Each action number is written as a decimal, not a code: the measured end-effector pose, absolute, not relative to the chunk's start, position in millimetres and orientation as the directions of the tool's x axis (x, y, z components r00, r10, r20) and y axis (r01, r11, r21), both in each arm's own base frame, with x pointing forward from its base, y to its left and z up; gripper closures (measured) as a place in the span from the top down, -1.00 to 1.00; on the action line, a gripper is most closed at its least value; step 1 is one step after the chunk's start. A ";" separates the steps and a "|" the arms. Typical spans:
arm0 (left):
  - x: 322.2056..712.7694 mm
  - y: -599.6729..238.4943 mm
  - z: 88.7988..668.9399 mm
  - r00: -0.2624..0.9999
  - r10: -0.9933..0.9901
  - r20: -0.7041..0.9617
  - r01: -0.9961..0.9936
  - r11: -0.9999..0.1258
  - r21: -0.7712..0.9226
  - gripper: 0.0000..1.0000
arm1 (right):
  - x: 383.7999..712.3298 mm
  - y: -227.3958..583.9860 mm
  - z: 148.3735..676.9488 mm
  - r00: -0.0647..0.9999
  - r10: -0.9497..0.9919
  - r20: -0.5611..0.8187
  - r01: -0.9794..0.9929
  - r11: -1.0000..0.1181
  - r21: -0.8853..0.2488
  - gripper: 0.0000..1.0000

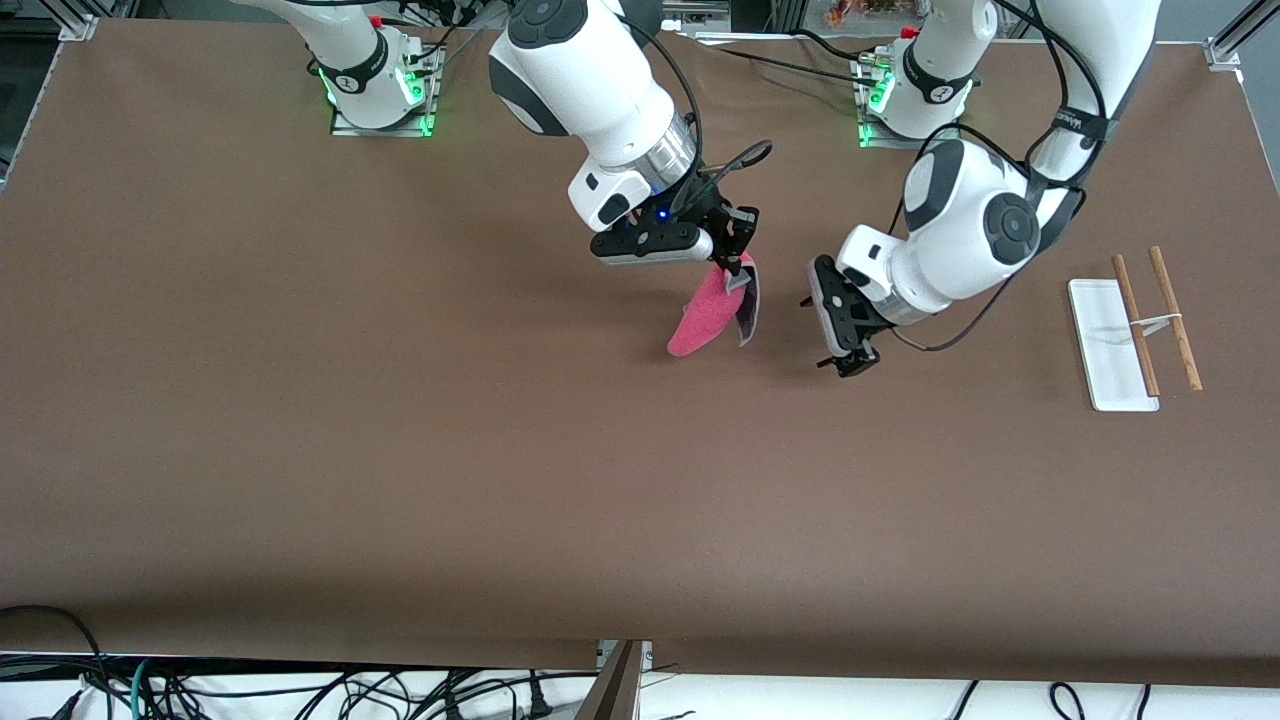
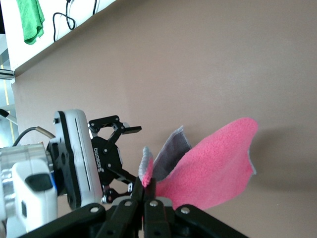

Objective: Pass towel and hang on rack
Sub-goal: 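Grasp the towel with the left gripper beside the right gripper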

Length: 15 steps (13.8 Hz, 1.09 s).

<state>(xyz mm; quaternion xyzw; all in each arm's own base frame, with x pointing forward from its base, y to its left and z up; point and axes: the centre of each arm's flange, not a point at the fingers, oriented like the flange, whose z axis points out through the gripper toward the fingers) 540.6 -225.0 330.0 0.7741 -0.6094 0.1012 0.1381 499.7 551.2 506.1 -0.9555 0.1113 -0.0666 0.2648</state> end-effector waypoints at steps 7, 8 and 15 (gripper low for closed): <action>532.9 -276.4 390.7 0.125 -0.916 0.380 -0.990 -0.140 -0.013 1.00 | 499.8 551.3 505.5 0.966 -0.248 0.068 -0.178 -0.835 -0.520 -0.96; 531.8 -283.1 396.6 0.104 -0.918 0.382 -0.992 -0.124 -0.028 1.00 | 499.8 551.3 505.4 0.966 -0.248 0.068 -0.178 -0.835 -0.520 -0.96; 526.4 -297.9 404.9 0.033 -0.933 0.359 -0.995 -0.063 -0.071 1.00 | 500.0 551.2 505.3 0.966 -0.248 0.068 -0.178 -0.835 -0.520 -0.96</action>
